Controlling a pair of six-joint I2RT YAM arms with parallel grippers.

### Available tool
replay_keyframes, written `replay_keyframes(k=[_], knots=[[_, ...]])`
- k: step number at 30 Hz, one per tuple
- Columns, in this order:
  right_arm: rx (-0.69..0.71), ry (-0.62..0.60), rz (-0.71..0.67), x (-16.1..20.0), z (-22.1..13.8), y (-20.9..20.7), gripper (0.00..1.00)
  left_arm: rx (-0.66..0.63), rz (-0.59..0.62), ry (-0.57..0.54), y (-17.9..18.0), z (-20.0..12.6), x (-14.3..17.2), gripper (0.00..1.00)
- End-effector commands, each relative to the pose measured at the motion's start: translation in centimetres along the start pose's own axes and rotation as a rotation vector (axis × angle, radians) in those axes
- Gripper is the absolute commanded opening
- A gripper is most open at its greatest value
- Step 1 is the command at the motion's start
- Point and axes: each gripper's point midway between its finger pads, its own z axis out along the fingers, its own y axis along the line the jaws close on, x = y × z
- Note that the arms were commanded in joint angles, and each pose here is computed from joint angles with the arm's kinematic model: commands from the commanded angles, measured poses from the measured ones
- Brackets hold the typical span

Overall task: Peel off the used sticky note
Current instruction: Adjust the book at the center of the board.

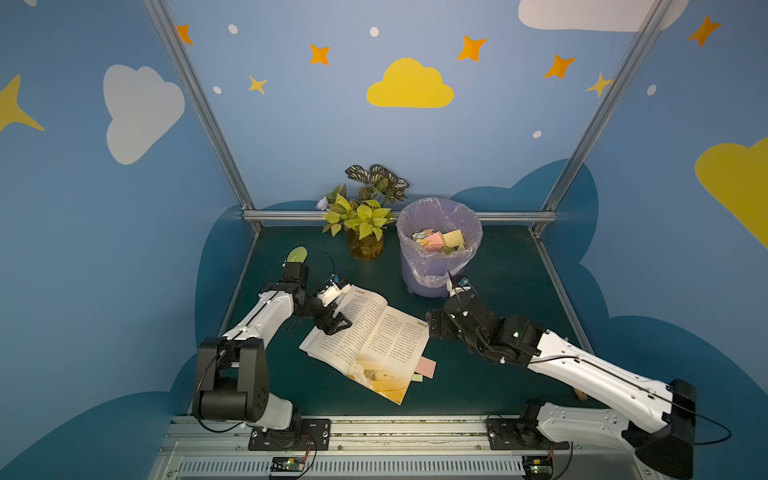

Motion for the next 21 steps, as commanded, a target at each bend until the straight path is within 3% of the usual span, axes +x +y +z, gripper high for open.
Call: replay_keyframes(k=[1,11,21], knots=[[-0.126,-0.032,0.201,0.0,1.0,2.1,0.97,0.011,0.038,0.09,-0.2,0.9,1.9,0.93],[-0.081,0.095,0.284,3.3,9.1,0.6,0.97,-0.009,0.106,0.232,-1.4,2.4,5.5,0.92],[-0.191,0.265,0.112,5.1,14.2,5.9,0.94,-0.056,0.168,0.322,-2.8,1.9,9.0,0.92]])
